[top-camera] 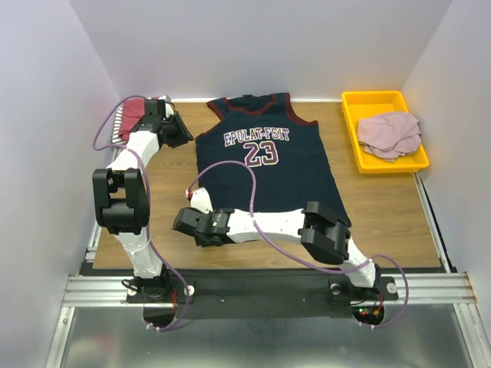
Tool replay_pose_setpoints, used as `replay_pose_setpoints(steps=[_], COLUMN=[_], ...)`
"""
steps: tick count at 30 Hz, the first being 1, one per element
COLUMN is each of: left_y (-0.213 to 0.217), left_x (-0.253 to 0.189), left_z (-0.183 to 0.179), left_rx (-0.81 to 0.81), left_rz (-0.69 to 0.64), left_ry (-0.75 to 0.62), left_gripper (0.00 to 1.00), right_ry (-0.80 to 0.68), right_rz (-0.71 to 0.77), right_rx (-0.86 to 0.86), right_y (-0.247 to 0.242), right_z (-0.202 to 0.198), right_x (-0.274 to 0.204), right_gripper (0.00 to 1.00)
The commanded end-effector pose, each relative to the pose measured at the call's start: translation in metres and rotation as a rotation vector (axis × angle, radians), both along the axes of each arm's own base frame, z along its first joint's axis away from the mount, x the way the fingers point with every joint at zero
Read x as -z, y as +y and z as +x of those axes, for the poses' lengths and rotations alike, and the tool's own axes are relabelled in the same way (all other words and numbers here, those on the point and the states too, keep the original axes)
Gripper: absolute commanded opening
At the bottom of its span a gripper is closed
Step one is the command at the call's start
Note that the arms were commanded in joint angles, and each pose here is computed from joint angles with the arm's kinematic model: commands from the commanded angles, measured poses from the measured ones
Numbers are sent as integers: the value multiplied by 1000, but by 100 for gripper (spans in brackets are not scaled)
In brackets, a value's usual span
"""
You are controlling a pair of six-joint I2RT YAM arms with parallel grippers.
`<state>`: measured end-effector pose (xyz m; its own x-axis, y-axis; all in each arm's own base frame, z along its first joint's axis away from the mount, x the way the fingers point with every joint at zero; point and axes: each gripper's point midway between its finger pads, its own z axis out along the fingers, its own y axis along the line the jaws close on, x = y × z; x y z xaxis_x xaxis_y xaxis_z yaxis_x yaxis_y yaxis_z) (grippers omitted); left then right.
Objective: Fold and stack the tank tops
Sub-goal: Flatten the tank top out
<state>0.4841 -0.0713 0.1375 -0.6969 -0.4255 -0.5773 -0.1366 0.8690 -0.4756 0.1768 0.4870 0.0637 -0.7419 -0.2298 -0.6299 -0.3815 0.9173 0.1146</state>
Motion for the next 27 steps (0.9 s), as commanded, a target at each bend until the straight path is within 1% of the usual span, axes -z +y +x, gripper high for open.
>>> replay_pose_setpoints(steps=[1,4,11,14,15,16,19,20,21,22,24,25,26,27], left_y=[2,2,2,1,1,1,3,3,4,5,8,8,7,6], left_x=[-9,-5,-2,-1,-1,1,5,6,12,13,26,19,20,20], left_z=[5,5,5,5,4,4,1,0,-3,-4,-13,-13,-15,-19], left_rx=[6,4,3,5,2,0,-25,-36,-48,-62,-117,-134,-158,-166], left_rz=[-3,-1,-4,-12,-13,-15,-17,-20,-21,-24,-41,-56,-78,-93], left_ry=[-33,-25,-18,-15,-14,-9,3,8,23,25,62,32,31,18], left_gripper=[40,40,40,40,40,39,39,39,39,39,39,40,40,40], right_ry=[26,42,56,71,75,79,94,93,101,102,97,107,125,135], right_rz=[25,26,-10,-29,-32,-35,-57,-46,-70,-71,-51,-77,-56,-59], right_rx=[-18,-37,-38,-33,-33,-28,-20,-17,-16,-16,-31,-36,-57,-72], right_y=[15,22,17,10,9,7,-5,-7,-16,-19,-25,-37,-37,-51], right_z=[-8,-13,-16,-19,-20,-20,-25,-26,-29,-30,-36,-42,-49,-56], right_x=[4,9,25,34,36,38,45,39,46,44,32,40,39,37], right_gripper=[36,40,41,39,36,31,19,17,15,9,6,1,0,0])
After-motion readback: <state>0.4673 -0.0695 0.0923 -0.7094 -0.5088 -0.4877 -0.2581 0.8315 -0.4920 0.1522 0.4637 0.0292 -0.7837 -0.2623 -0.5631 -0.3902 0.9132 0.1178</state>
